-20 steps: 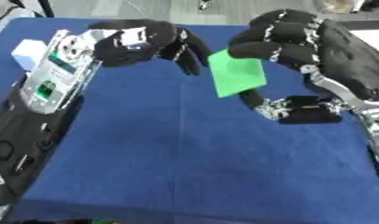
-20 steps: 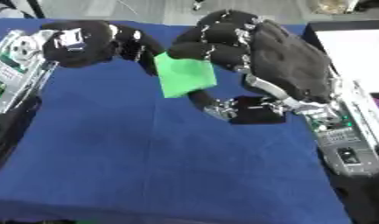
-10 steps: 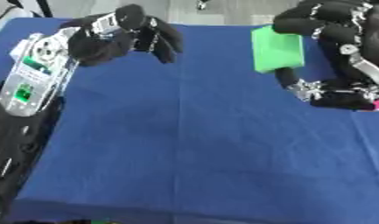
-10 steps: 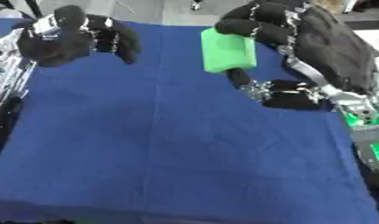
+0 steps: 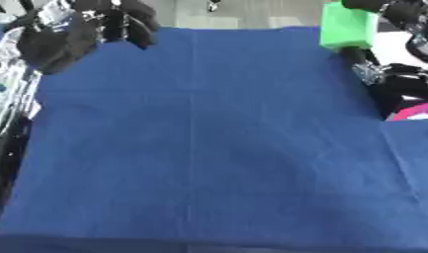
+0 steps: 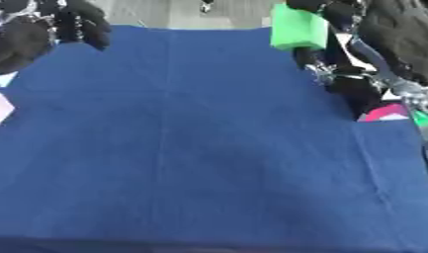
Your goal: Pick up the objects with one hand, pass them to the other hand, and then place them into the box on the other side of the table.
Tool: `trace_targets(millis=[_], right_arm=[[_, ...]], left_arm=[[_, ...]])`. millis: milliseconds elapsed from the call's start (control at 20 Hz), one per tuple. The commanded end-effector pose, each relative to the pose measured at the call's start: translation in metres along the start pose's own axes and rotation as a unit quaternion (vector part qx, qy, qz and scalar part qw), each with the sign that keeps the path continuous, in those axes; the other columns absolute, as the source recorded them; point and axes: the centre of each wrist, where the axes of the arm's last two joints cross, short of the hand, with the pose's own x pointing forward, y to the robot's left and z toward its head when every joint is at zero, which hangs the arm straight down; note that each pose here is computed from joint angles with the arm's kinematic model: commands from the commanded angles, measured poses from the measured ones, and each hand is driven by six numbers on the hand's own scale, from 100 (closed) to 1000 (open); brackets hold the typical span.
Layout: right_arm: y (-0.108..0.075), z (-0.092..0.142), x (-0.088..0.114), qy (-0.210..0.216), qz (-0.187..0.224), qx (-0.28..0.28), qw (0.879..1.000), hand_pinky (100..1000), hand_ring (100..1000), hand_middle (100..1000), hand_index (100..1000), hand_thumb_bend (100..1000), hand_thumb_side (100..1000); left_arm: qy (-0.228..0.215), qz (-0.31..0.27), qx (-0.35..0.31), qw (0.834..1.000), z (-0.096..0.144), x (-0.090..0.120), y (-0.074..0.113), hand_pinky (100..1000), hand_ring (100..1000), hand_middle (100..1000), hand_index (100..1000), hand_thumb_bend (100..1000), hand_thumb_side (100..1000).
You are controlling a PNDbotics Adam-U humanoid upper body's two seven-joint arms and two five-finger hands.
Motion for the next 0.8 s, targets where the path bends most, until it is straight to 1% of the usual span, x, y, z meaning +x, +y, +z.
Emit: trace_targets(millis=[50, 250, 500, 650, 800], right_arm=[[-0.005, 0.002, -0.024, 0.029, 0.039, -0.001, 0.999, 774, 692, 480, 858, 186, 100], [0.004, 0.004, -0.050, 0.069, 0.052, 0.007, 0.996, 773, 687, 477, 857, 174, 100], [0.018, 0.011, -0.078, 0.116, 0.057, 0.029, 0.991, 774, 680, 474, 857, 147, 100], [0.031, 0.019, -0.098, 0.160, 0.053, 0.048, 0.985, 777, 672, 470, 858, 102, 100], [0.043, 0.027, -0.114, 0.203, 0.045, 0.058, 0.976, 778, 667, 468, 859, 100, 100]], left_arm=[[-0.017, -0.019, 0.016, 1.000, 0.006, 0.014, 0.004, 781, 729, 722, 846, 497, 969], [-0.021, -0.013, 0.021, 0.999, 0.011, 0.014, -0.001, 781, 728, 719, 844, 482, 957], [-0.029, -0.009, 0.022, 0.999, 0.015, 0.016, -0.007, 781, 727, 716, 841, 473, 951], [-0.032, -0.004, 0.022, 0.999, 0.017, 0.015, -0.012, 781, 727, 715, 841, 466, 949], [-0.034, -0.001, 0.024, 0.999, 0.019, 0.016, -0.015, 781, 727, 715, 841, 463, 947]])
